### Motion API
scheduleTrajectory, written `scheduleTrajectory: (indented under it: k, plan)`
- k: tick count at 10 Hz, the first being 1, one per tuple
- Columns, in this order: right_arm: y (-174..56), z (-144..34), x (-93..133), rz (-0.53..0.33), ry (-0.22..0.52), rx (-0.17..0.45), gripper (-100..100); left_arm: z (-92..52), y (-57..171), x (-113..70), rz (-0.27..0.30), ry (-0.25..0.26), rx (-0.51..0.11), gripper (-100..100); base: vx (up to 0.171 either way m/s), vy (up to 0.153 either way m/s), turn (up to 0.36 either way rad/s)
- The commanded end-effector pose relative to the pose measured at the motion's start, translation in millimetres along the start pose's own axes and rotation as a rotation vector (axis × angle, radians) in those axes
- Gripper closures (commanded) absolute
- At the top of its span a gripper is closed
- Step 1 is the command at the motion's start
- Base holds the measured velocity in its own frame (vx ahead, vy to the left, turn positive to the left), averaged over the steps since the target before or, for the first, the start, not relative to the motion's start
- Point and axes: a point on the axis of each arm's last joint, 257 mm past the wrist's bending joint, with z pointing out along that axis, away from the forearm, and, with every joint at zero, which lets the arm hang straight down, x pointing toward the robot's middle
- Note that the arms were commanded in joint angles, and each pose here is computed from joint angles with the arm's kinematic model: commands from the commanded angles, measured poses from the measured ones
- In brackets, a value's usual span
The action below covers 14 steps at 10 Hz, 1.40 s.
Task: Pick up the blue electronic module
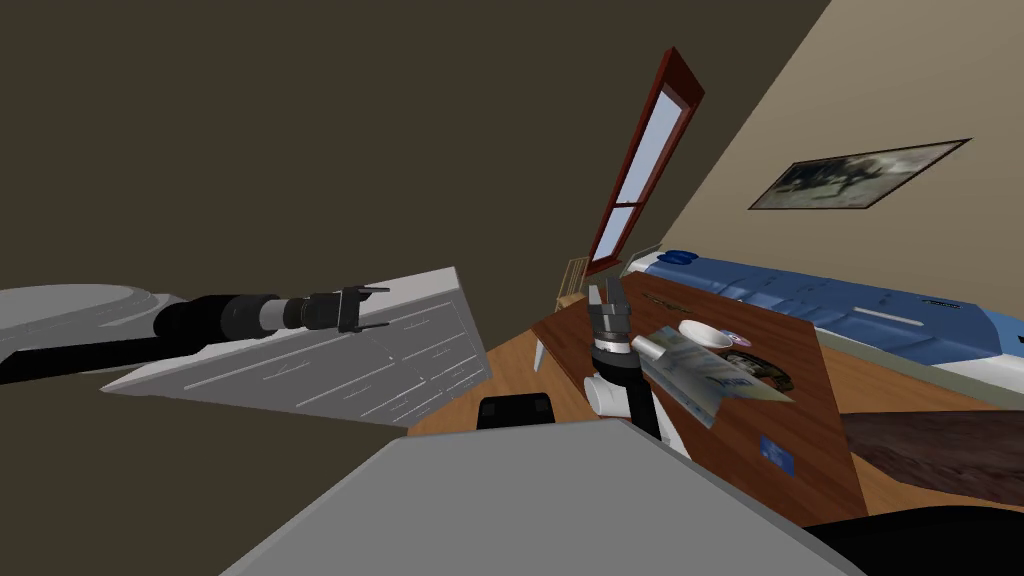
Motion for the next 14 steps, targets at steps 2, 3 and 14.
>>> scheduleTrajectory:
  k: [2,3,14]
  plan:
    - [0.0,0.0,0.0,0.0,0.0,0.0,0,-3.3,6.8,3.0,0.059,0.043,0.059,-100,-0.017,0.049,-0.044]
    - [0.0,0.0,0.0,0.0,0.0,0.0,0,-15.3,5.3,15.3,0.11,0.097,0.106,-100,-0.014,0.043,-0.152]
    - [0.0,0.0,0.0,0.0,0.0,0.0,0,-58.2,11.7,54.3,0.384,0.348,0.519,-100,-0.013,0.071,-0.108]
